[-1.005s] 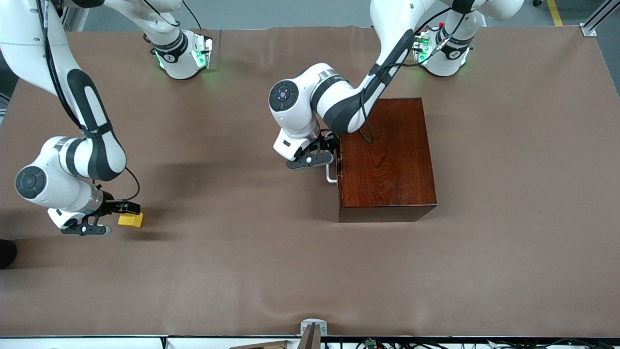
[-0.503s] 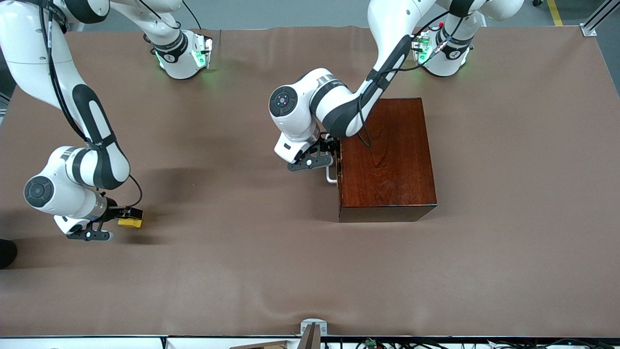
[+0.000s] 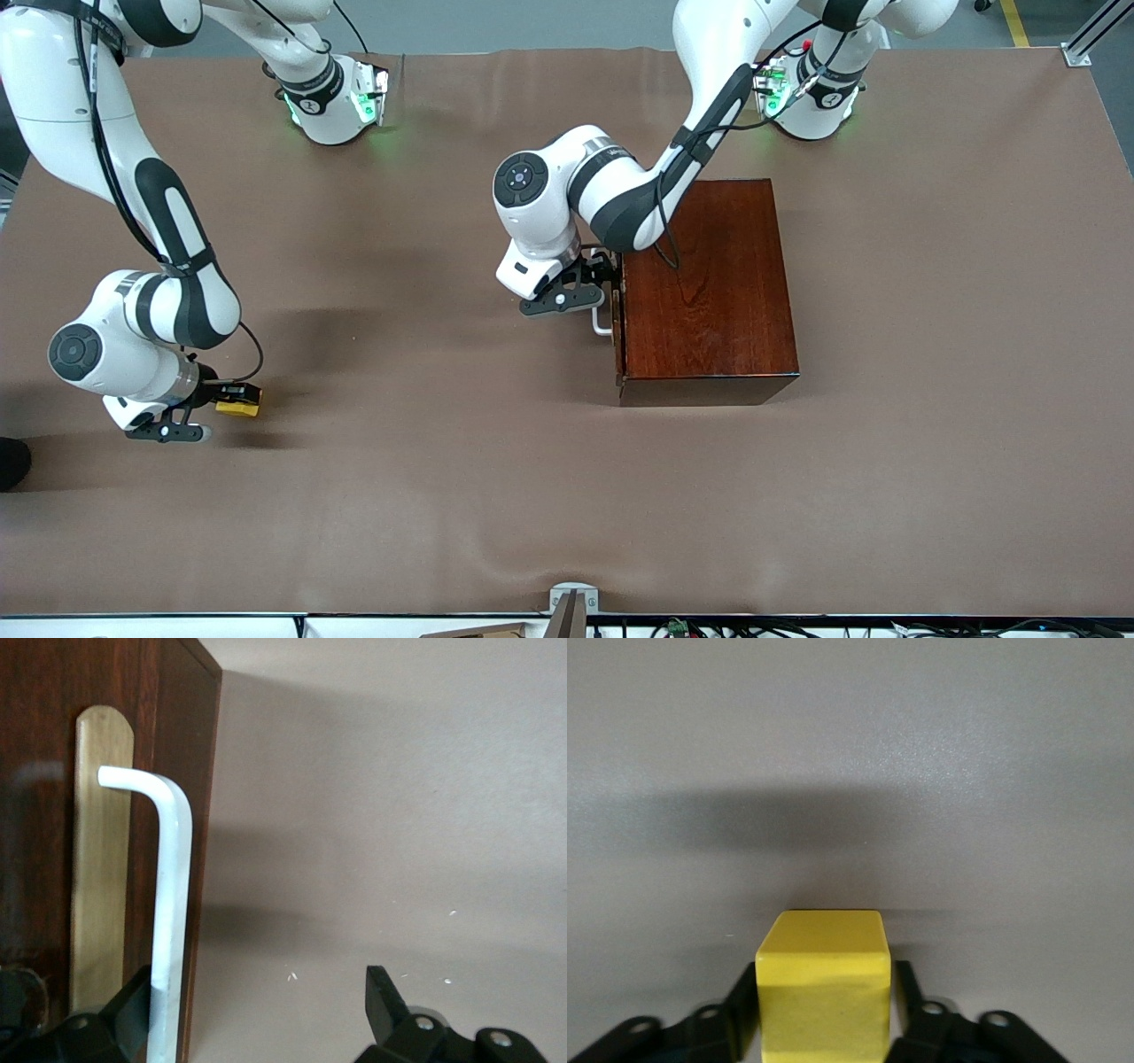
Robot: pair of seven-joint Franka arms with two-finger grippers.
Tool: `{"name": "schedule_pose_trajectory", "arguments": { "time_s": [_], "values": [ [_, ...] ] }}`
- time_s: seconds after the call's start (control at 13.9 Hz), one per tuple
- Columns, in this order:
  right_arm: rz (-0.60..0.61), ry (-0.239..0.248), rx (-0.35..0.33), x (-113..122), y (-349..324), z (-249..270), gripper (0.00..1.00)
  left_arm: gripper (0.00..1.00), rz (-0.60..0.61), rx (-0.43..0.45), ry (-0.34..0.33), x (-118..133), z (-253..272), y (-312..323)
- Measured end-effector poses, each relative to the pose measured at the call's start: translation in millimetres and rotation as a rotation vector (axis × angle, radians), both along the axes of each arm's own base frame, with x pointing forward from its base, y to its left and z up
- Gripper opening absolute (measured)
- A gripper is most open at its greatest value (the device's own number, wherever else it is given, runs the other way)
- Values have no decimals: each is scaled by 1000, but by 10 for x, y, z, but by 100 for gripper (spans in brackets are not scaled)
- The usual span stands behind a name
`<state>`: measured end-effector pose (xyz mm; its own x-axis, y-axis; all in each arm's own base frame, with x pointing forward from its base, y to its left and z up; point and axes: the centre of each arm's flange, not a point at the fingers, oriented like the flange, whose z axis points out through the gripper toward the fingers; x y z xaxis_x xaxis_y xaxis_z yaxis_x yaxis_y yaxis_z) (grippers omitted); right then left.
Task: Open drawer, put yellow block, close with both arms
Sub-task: 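Pull the drawer open with the left gripper while the right gripper lifts the cube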
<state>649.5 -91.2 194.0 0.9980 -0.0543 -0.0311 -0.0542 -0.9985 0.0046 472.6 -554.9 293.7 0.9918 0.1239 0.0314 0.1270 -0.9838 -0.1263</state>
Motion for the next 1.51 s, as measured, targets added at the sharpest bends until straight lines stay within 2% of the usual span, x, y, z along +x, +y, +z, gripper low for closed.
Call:
{"name": "schedule_pose_trajectory", "arguments": {
  "time_s": [0.5,0.79,0.93,1.51],
  "values": [
    [5,-6,0,19,-1,20,56,100,7,-98,-71,-42,70,-207],
    [84,-25,0,109,8,132,56,100,24,-127,-92,-75,30,-287],
    [102,-7,6,164,17,230,56,100,33,-137,-99,-94,37,-317],
    [169,52,53,563,366,1407,56,100,67,-190,-134,-89,71,-411]
  ]
}}
